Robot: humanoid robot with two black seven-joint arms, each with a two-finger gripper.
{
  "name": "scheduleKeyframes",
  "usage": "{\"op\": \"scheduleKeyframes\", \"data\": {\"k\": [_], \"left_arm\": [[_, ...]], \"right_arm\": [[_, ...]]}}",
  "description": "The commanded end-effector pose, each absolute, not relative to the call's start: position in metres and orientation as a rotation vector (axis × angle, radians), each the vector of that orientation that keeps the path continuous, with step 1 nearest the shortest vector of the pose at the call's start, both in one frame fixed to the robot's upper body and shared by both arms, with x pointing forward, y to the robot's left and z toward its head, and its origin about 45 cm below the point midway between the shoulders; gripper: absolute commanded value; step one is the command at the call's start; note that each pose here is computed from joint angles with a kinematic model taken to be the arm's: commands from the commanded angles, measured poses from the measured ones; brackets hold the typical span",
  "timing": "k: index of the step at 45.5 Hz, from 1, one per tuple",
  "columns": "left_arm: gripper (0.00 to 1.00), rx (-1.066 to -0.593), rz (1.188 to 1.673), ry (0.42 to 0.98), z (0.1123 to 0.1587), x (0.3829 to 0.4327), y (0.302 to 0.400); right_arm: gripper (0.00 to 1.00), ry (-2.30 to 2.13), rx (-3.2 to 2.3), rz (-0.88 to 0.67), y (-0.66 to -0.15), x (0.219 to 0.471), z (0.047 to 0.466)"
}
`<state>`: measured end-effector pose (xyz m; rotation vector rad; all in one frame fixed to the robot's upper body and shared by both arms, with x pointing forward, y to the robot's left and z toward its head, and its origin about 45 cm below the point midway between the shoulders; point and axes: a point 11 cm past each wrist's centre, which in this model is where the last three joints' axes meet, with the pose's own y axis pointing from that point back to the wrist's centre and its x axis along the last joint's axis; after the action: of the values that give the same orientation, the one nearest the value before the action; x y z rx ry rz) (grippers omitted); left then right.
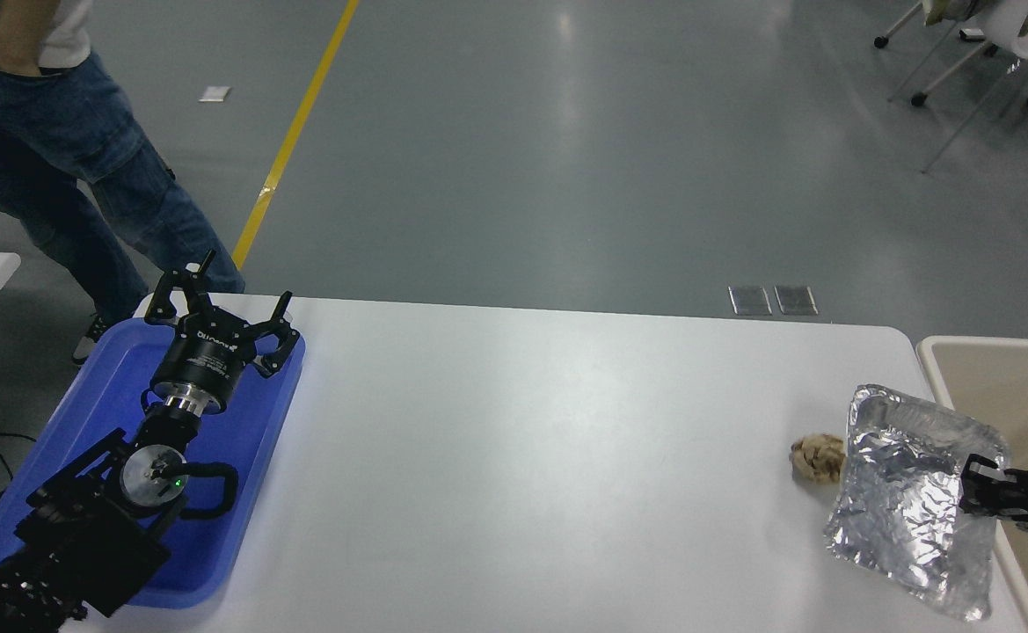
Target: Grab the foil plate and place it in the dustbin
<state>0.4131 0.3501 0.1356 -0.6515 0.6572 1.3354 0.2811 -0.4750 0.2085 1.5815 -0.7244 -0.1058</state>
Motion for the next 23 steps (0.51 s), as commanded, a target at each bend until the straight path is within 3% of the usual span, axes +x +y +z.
{"op": "scheduleKeyframes", "data": {"k": [1,23], "left_arm": [[1.00,-0.652,1.336,0.657,0.1356,0.4131,0.3501],[1.00,-0.652,1.336,0.657,0.1356,0.4131,0.3501]], "right_arm": [[0.00,-0.669,1.632,-0.008,-0.463,0.316,0.287],[0.00,-0.635,1.595,0.159,-0.441,0.347,0.385]]}}
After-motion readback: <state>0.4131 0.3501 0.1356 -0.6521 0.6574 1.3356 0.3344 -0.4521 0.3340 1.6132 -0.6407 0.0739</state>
